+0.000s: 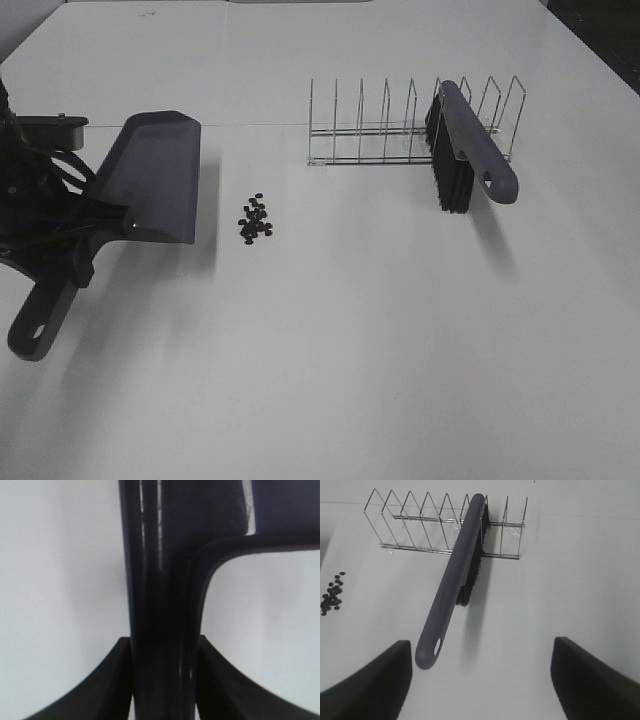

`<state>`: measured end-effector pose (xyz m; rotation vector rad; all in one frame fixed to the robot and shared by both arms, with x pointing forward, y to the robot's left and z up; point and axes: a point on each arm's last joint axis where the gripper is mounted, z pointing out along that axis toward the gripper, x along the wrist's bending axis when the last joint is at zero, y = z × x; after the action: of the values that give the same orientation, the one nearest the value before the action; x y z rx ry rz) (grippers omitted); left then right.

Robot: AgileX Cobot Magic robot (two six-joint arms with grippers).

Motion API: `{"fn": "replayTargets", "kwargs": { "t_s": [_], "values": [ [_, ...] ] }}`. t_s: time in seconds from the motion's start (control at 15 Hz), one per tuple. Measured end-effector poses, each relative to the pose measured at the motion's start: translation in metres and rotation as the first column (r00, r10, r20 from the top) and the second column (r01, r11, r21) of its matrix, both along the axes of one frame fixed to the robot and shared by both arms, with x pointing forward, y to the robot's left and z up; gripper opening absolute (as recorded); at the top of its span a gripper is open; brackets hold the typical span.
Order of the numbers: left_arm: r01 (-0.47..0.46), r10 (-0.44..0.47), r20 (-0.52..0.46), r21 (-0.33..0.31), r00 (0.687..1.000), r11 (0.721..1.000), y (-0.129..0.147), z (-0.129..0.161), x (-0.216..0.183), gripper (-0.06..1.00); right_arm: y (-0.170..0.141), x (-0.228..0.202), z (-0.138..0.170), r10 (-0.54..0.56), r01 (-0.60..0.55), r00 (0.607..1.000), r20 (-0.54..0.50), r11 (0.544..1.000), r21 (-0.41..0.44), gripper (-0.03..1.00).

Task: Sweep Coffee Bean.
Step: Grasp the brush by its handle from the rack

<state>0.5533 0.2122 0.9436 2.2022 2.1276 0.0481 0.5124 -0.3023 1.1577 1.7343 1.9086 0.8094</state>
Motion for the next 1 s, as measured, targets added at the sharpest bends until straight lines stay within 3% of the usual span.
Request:
{"fn": "replayTargets", "kwargs": {
  "t_s": [0.27,0.6,0.67,1.0],
  "values": [
    [0.0,0.0,0.012,-0.003,1.0,1.0,0.0,0.0,0.001,0.34,0.0,0.081,-0.007,-0.01,0.015,0.991,-0.135,0.999,0.036,0.66],
    [0.0,0.0,0.013,-0.003,1.0,1.0,0.0,0.0,0.001,0.34,0.054,0.149,-0.039,0.042,-0.063,0.967,-0.25,0.995,-0.077,0.65],
    [0.0,0.0,0.014,-0.004,1.0,1.0,0.0,0.0,0.001,0.34,0.07,0.173,-0.058,0.05,-0.073,0.963,-0.265,0.994,-0.078,0.64],
    [0.0,0.0,0.021,-0.006,1.0,1.0,-0.001,0.0,0.002,0.34,0.077,0.209,-0.126,0.026,-0.057,0.927,-0.373,0.996,-0.074,0.61]
  ]
}}
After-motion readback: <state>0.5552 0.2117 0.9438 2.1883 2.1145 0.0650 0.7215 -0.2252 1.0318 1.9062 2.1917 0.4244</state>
